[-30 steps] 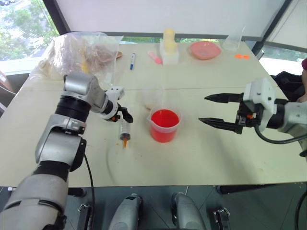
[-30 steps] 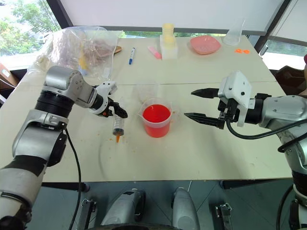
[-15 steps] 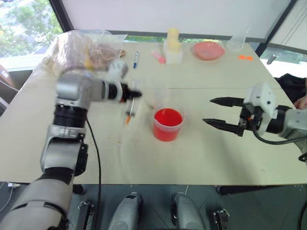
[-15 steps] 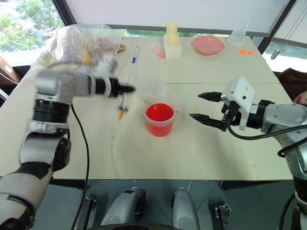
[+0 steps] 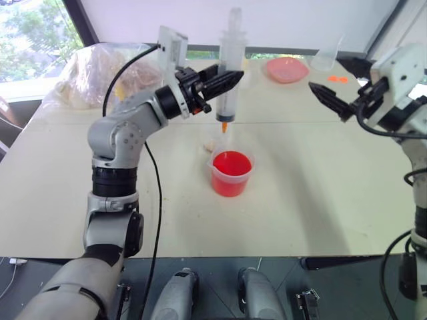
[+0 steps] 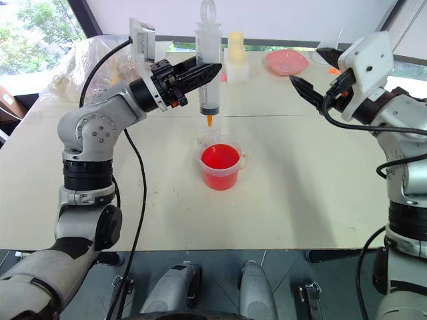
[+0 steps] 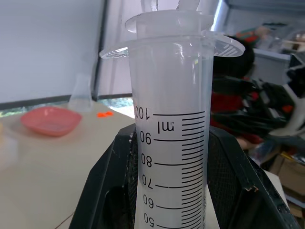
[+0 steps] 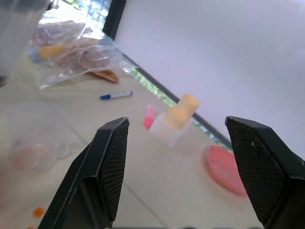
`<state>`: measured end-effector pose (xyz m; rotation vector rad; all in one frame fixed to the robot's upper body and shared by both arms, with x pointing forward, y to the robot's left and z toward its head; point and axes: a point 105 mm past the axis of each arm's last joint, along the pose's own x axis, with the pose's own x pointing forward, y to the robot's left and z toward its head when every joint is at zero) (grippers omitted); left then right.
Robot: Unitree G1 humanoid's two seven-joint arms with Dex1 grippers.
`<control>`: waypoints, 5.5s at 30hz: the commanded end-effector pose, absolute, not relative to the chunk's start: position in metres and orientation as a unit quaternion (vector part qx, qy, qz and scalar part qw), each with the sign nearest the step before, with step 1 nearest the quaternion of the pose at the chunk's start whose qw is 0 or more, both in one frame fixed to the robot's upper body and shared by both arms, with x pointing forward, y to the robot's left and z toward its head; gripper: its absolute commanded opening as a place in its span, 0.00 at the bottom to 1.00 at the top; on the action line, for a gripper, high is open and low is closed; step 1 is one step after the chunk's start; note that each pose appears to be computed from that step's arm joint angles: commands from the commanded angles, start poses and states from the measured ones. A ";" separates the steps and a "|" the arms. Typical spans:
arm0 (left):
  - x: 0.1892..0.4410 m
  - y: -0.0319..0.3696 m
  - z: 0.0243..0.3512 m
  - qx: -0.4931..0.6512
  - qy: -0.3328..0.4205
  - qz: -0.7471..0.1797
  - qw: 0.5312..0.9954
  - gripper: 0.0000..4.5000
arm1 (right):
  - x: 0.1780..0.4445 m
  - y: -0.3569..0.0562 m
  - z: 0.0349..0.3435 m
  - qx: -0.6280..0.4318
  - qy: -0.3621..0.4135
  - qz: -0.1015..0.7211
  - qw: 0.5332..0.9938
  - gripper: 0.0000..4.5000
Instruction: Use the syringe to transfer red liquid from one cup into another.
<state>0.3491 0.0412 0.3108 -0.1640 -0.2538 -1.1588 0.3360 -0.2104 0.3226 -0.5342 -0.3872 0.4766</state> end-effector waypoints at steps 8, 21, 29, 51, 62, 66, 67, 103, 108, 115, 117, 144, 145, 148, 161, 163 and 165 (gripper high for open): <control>0.325 0.020 0.264 -0.040 -0.102 -0.599 0.793 0.32 | 0.324 -0.168 0.350 -0.262 -0.265 0.281 0.884 0.74; 0.324 0.015 0.253 -0.032 -0.104 -0.592 0.799 0.32 | 0.307 -0.134 0.338 -0.249 -0.249 0.373 0.858 0.74; 0.315 0.010 0.241 -0.012 -0.093 -0.609 0.788 0.32 | 0.310 -0.119 0.328 -0.236 -0.243 0.395 0.854 0.74; 0.318 0.010 0.213 -0.013 -0.062 -0.595 0.801 0.32 | 0.312 -0.137 0.367 -0.227 -0.311 0.332 0.861 0.01; 0.322 0.011 0.214 -0.009 -0.068 -0.587 0.807 0.32 | 0.311 -0.136 0.361 -0.219 -0.301 0.349 0.860 0.01; 0.337 0.019 0.233 -0.033 -0.093 -0.554 0.827 0.32 | 0.306 -0.137 0.344 -0.220 -0.265 0.369 0.863 0.35; 0.340 0.021 0.236 -0.036 -0.098 -0.547 0.830 0.32 | 0.306 -0.139 0.341 -0.221 -0.256 0.366 0.867 0.46; 0.423 0.046 0.295 0.042 -0.193 -0.458 0.867 0.32 | 0.377 -0.138 0.367 -0.234 -0.336 0.298 0.862 0.69; 0.425 0.049 0.292 0.041 -0.195 -0.460 0.865 0.32 | 0.387 -0.120 0.372 -0.226 -0.352 0.317 0.851 0.69; 0.424 0.048 0.288 0.044 -0.199 -0.462 0.863 0.32 | 0.396 -0.106 0.370 -0.216 -0.352 0.340 0.845 0.69; 0.422 0.047 0.289 0.041 -0.201 -0.468 0.859 0.32 | 0.399 -0.103 0.368 -0.215 -0.350 0.345 0.844 0.69; 0.422 0.051 0.292 0.063 -0.212 -0.459 0.861 0.32 | 0.414 -0.074 0.342 -0.192 -0.325 0.393 0.839 0.03; 0.423 0.052 0.296 0.059 -0.218 -0.454 0.862 0.32 | 0.414 -0.073 0.338 -0.191 -0.321 0.396 0.839 0.03; 0.422 0.053 0.306 0.048 -0.233 -0.445 0.863 0.32 | 0.413 -0.070 0.332 -0.185 -0.315 0.403 0.839 0.03; 0.411 0.053 0.325 0.032 -0.256 -0.454 0.853 0.32 | 0.410 -0.061 0.305 -0.149 -0.288 0.415 0.850 0.03; 0.409 0.052 0.324 0.032 -0.255 -0.459 0.851 0.32 | 0.411 -0.063 0.307 -0.150 -0.289 0.413 0.851 0.03; 0.409 0.052 0.323 0.032 -0.253 -0.460 0.851 0.32 | 0.412 -0.065 0.310 -0.152 -0.291 0.407 0.852 0.03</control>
